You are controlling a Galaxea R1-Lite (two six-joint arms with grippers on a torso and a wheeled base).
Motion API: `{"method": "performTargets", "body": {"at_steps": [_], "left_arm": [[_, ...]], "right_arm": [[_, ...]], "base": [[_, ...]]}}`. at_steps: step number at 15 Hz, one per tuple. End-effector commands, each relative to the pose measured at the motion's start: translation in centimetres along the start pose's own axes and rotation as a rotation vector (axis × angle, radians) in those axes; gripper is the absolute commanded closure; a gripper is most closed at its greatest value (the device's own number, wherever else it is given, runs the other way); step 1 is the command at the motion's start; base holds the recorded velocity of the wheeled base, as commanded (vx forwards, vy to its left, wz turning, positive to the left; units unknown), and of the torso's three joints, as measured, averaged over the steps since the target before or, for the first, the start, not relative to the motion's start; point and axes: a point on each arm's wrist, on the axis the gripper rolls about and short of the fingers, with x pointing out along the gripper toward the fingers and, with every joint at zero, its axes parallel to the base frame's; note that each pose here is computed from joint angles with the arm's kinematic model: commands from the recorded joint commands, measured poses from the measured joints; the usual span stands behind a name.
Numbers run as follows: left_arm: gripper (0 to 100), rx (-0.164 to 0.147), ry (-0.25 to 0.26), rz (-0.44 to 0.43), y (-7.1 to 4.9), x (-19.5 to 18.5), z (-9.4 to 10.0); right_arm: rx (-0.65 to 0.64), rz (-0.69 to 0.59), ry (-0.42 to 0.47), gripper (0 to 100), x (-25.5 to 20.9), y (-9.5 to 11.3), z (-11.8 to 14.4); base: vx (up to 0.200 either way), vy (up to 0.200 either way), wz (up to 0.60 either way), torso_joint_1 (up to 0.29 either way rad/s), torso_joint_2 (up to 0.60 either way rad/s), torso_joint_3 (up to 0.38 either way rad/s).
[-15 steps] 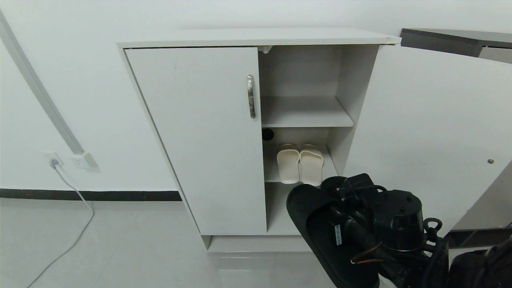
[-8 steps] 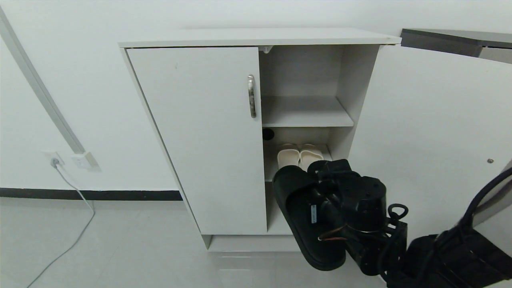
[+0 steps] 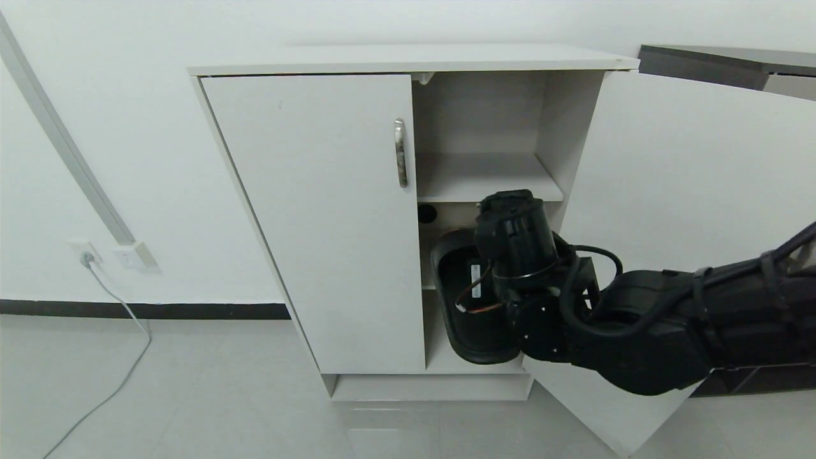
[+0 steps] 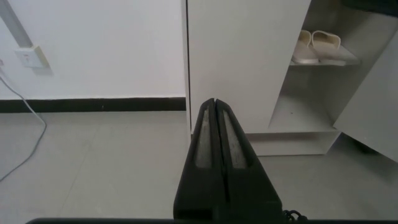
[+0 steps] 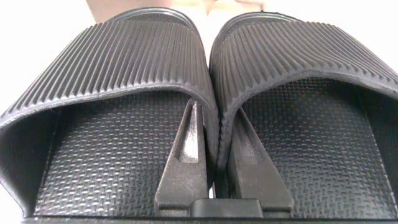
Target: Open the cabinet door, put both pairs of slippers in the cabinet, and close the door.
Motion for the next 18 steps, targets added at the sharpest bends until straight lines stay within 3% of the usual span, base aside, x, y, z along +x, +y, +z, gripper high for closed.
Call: {"method": "performTargets", "body": {"at_steps": [1, 8, 18], "left_arm": [[100, 0.0, 0.001, 0.0, 0.0, 0.0, 0.0], [100, 0.001, 0.0, 0.0, 0.0, 0.0, 0.0], [100, 0.001, 0.001, -0.001, 0.0, 0.0, 0.0]], "right_arm": [[0.079, 0.015, -0.064, 100, -1.4, -0.7, 3.3], [0.084, -0.007, -0.072, 100, -1.3, -1.5, 3.8], [0.083, -0.019, -0.066, 100, -0.9, -1.8, 3.6]], "base": [[0.0, 0.0, 0.0, 0.0, 0.0, 0.0], [0.0, 0.0, 0.0, 0.0, 0.0, 0.0], [0.2, 0.0, 0.0, 0.002, 0.0, 0.001]]}}
